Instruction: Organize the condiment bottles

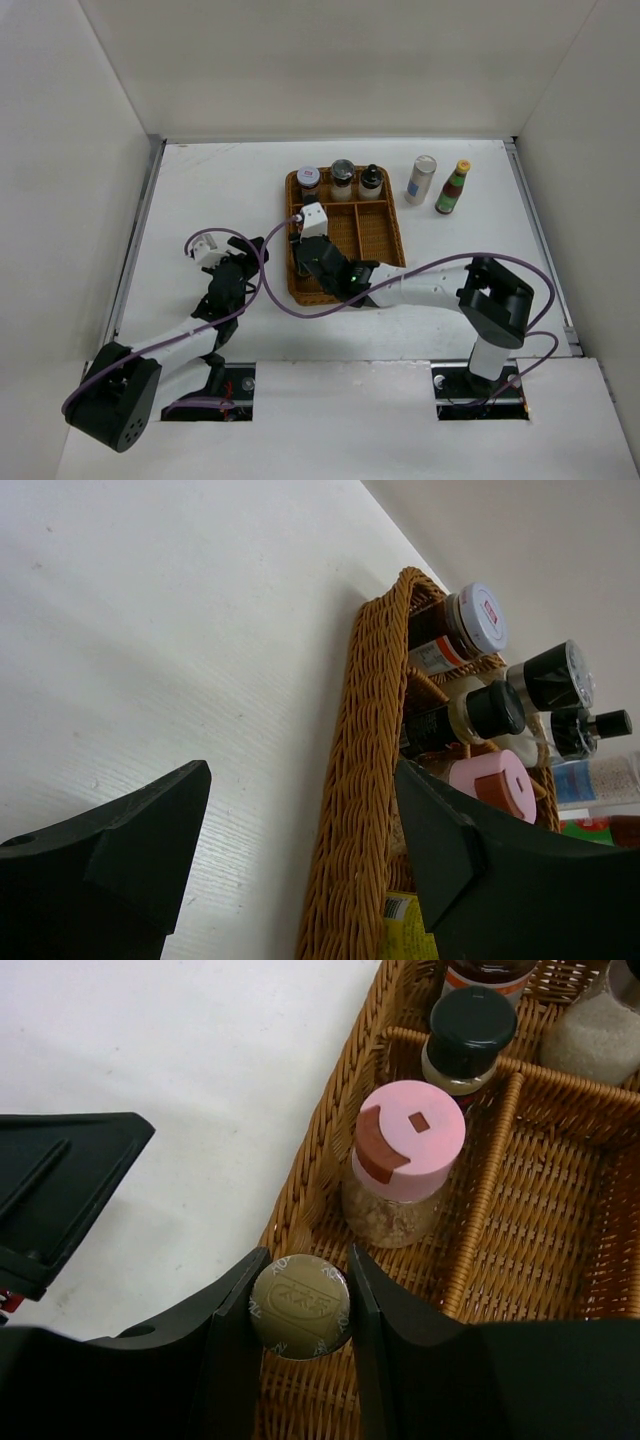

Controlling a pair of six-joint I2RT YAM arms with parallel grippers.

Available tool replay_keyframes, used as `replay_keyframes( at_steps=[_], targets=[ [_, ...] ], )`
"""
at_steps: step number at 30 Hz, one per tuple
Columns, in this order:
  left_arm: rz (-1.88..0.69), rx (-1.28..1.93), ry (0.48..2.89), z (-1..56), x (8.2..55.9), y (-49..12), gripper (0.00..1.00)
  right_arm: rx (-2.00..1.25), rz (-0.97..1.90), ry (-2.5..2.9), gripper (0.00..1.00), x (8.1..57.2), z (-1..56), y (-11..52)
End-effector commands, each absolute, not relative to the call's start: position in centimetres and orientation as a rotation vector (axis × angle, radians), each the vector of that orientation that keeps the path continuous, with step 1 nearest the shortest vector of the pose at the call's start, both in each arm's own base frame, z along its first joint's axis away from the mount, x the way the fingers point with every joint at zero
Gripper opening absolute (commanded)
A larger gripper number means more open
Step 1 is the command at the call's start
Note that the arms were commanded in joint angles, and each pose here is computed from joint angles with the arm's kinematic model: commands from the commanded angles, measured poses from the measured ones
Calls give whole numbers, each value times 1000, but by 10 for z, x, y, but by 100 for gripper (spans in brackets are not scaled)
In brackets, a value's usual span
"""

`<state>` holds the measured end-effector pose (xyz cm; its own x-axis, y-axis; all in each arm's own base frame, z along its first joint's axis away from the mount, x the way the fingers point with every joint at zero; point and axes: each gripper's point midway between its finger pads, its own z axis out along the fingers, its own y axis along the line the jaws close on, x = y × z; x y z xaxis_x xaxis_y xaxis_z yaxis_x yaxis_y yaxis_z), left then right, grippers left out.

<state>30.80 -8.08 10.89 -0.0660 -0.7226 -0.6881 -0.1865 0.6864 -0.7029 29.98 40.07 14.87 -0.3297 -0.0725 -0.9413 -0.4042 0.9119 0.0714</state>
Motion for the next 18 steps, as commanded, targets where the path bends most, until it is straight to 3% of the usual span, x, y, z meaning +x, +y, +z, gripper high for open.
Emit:
replay_keyframes(
  at_steps=[1,10,18],
  targets=[
    [-568,-767,1560,126,315,-85,73,-300,440,1833,52,303,173,416],
    [-570,-766,1557,127,315,-85,74,-252,493,1796,77,297,206,405],
    [-573,-765,1555,127,314,-85,74,-138,546,1708,80,297,271,351]
  ],
)
